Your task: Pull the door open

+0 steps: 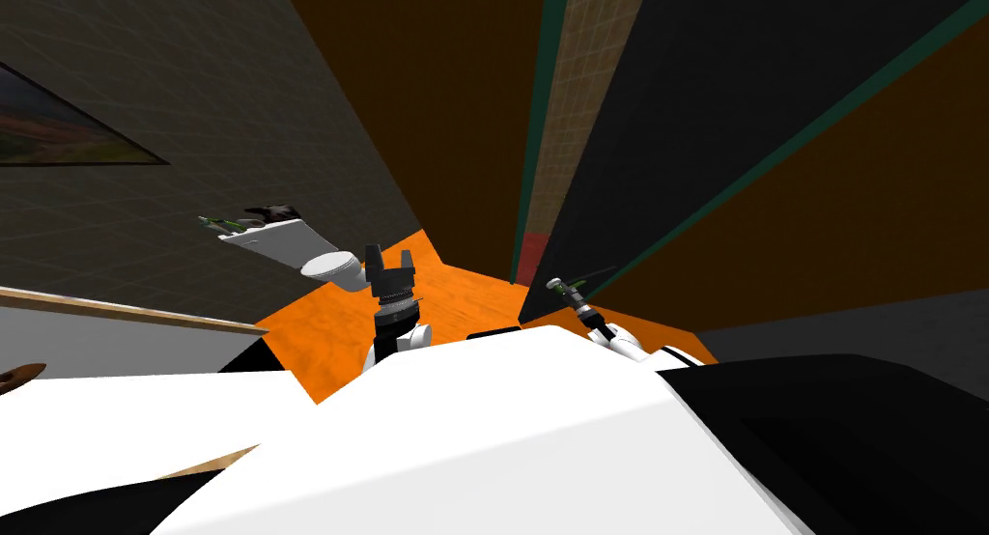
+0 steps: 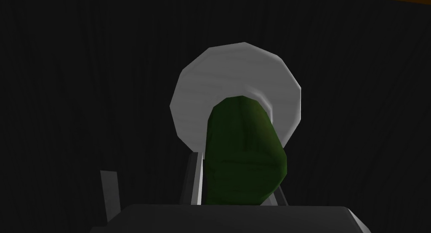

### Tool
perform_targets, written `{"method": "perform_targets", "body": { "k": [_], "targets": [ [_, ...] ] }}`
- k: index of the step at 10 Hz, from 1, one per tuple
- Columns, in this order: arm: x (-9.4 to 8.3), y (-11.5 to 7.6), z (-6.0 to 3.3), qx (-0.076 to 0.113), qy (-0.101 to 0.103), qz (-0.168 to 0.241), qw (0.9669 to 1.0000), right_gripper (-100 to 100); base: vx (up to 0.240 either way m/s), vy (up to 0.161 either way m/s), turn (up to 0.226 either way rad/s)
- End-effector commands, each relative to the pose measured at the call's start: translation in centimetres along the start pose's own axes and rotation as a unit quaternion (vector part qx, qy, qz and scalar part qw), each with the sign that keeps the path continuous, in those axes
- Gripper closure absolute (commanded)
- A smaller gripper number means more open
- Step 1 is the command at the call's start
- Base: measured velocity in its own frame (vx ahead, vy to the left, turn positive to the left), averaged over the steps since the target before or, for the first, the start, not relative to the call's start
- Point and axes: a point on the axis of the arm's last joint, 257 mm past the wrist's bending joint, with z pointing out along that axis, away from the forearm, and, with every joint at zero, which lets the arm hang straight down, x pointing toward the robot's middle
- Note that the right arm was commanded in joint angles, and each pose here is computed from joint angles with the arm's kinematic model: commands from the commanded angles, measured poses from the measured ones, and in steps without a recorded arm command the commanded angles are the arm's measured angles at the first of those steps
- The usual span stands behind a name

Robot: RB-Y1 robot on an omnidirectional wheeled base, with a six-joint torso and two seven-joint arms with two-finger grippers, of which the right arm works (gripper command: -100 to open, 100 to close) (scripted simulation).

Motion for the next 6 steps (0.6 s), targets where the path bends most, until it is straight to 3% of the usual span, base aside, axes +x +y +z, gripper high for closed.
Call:
{"method": "perform_targets", "body": {
  "k": [1, 2, 3, 6],
  "targets": [
    [-0.08, 0.14, -0.74, -0.002, 0.005, -0.001, 1.0000, 100, -0.156, -0.072, 0.097],
    [-0.16, 0.20, -1.27, -0.003, 0.008, -0.001, 1.0000, 100, -0.147, -0.063, 0.107],
    [-0.06, 0.01, -0.89, -0.001, 0.006, 0.000, 1.0000, 100, -0.067, -0.031, 0.024],
    [-0.08, 0.00, -1.46, -0.002, 0.009, 0.000, 1.0000, 100, -0.174, -0.080, 0.168]
  ]
}}
